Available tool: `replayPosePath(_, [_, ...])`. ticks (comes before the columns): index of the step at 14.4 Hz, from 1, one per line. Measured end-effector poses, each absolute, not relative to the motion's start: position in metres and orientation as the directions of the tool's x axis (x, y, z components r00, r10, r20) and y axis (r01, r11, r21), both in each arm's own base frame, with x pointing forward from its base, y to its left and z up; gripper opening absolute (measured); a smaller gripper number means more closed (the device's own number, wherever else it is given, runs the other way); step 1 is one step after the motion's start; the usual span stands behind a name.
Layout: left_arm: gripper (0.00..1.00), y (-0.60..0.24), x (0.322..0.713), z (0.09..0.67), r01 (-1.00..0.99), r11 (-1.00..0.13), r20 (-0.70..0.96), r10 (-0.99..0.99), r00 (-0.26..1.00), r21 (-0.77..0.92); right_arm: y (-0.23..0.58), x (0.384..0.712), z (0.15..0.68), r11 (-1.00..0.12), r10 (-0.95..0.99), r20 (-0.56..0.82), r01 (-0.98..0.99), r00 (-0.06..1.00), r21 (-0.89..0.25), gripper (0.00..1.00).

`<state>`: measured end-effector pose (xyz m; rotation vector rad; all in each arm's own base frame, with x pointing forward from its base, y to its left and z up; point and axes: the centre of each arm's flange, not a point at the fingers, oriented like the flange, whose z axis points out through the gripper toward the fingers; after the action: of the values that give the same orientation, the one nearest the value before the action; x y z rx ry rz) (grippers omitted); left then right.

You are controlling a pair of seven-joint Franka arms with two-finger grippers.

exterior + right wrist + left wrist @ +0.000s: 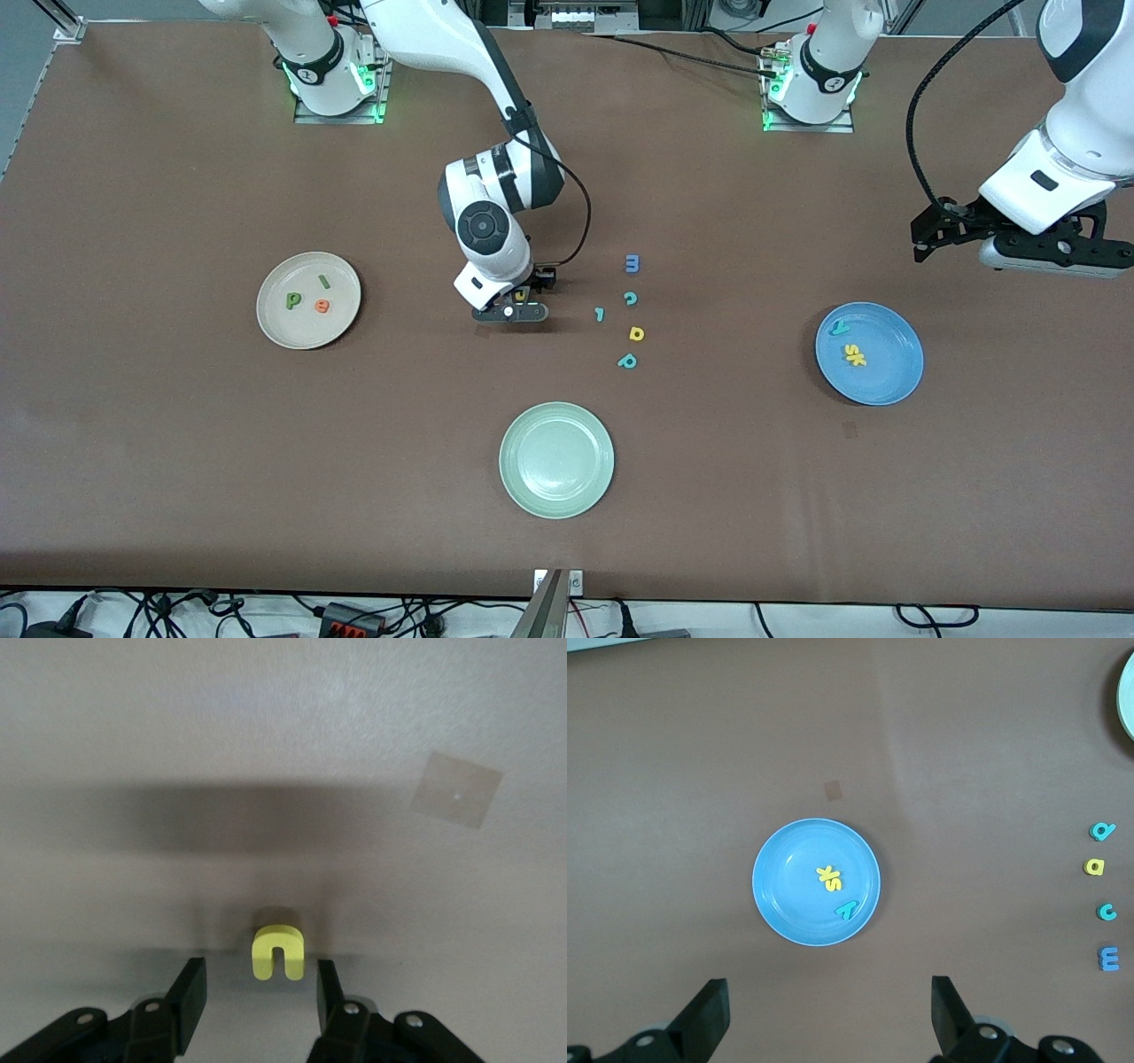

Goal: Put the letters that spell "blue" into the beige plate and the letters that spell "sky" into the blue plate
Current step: 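Reach the yellow u with the right gripper and grasp it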

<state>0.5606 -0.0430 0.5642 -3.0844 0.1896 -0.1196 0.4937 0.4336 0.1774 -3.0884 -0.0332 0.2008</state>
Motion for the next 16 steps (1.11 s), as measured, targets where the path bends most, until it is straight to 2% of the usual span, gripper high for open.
replayPosePath(16, [1.00,-0.041,0.561,0.564,-0.117,-0.992,0.074,-0.121,0.990,-0.054,0.438,0.502,0.177,-0.998,0.065,-0.094,0.063,0.993,-0.019,0.59])
